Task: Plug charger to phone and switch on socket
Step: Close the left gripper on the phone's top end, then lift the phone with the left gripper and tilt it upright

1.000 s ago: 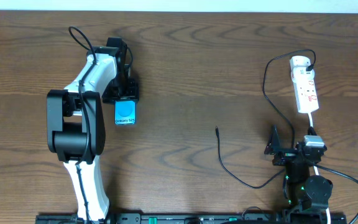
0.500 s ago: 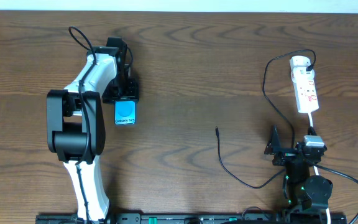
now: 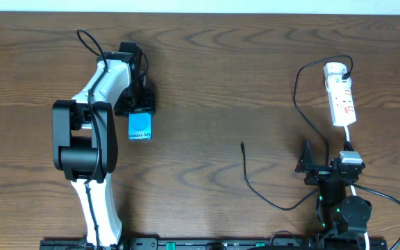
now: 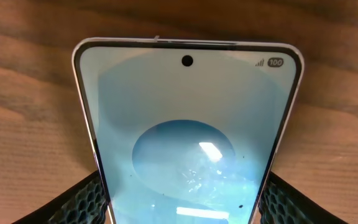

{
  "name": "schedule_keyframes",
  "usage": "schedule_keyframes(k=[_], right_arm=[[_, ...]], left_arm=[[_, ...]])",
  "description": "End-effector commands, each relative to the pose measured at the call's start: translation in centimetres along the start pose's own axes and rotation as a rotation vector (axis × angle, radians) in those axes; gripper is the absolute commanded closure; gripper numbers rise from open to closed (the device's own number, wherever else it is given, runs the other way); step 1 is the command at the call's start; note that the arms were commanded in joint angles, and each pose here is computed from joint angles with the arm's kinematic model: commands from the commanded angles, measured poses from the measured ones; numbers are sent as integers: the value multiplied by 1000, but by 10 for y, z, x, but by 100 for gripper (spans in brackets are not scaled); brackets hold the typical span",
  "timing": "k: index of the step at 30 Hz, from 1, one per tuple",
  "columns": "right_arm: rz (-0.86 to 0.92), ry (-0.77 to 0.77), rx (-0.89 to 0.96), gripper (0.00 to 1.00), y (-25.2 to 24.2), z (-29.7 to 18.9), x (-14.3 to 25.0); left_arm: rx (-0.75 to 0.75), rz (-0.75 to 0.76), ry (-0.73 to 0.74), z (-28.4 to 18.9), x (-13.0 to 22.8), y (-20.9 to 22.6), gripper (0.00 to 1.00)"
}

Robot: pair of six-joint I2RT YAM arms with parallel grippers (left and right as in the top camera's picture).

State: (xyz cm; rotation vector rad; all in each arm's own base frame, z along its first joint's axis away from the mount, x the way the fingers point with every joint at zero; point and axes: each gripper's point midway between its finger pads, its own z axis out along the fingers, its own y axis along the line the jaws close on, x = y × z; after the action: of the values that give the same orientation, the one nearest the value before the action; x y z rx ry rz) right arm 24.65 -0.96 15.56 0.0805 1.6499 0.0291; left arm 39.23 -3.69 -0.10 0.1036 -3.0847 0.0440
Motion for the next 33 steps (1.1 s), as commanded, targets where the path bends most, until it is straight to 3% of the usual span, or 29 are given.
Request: schedule_keyframes(k=[1, 9, 21, 33], right_arm=[[12, 1, -8, 1, 2, 0, 1], [12, 1, -8, 1, 2, 0, 1], [12, 1, -8, 1, 2, 0, 1], [12, 1, -8, 1, 2, 0, 1]], left_arm=[[6, -1, 8, -3, -2, -1, 93], [13, 1, -36, -24, -5, -2, 93], [81, -12, -236, -107, -8, -11, 93], [435, -169, -353, -199, 15, -59, 93]])
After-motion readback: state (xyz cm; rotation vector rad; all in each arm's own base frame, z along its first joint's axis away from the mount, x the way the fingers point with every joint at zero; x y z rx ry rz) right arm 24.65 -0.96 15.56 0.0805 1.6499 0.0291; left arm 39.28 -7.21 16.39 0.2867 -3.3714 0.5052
